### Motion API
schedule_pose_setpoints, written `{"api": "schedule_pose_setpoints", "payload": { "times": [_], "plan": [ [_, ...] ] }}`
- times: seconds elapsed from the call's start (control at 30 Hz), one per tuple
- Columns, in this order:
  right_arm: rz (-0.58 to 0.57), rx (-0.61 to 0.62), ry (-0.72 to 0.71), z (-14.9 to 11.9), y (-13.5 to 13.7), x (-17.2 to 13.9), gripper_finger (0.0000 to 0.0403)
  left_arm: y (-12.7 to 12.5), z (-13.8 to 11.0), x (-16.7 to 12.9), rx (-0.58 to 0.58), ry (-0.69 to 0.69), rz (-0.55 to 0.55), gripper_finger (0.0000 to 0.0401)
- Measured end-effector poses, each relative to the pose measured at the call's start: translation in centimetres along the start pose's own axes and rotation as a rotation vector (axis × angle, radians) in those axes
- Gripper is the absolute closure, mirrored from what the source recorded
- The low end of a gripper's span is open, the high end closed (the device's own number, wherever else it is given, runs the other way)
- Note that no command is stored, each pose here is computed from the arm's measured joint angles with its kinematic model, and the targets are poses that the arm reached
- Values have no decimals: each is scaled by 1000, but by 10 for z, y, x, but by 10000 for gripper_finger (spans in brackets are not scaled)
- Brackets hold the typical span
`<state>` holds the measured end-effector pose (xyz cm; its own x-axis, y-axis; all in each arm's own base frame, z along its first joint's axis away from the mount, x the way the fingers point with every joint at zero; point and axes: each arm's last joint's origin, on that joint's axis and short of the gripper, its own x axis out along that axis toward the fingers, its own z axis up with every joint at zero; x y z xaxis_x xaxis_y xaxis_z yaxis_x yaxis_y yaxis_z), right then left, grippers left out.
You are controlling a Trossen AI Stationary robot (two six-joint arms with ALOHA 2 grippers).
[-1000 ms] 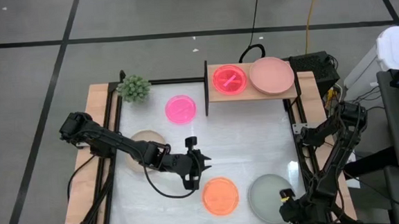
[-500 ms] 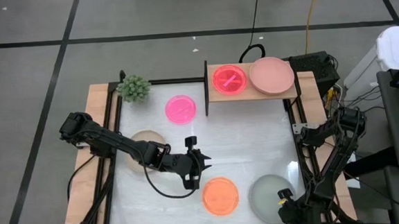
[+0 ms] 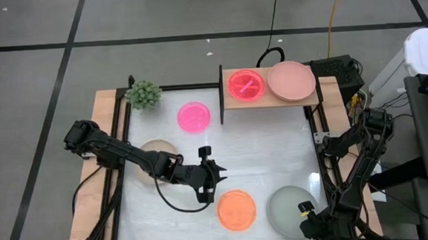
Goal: Place and stack plates onto a shelf
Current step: Stack the gray plate on top of the light pink plate on the shelf
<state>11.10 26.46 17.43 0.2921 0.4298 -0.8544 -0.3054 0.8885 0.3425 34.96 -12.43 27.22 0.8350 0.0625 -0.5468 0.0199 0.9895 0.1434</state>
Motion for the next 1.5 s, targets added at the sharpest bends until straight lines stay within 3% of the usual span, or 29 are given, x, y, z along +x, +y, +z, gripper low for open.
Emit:
{"api": "schedule_pose_setpoints", "payload": {
  "times": [0.27,0.73,1.13,1.5],
  "plan": [
    [-63,-42,-32,10,-1,-9,403,0,0,0,0,1,0,281],
    [-343,-150,-70,49,12,-63,402,-2,0,-1,2,0,-5,281],
    [-474,-106,-16,63,-7,-75,402,-10,-2,-3,30,5,-22,281],
    [-628,-49,-21,87,-24,-103,402,-13,-22,2,63,53,-25,281]
  ]
}}
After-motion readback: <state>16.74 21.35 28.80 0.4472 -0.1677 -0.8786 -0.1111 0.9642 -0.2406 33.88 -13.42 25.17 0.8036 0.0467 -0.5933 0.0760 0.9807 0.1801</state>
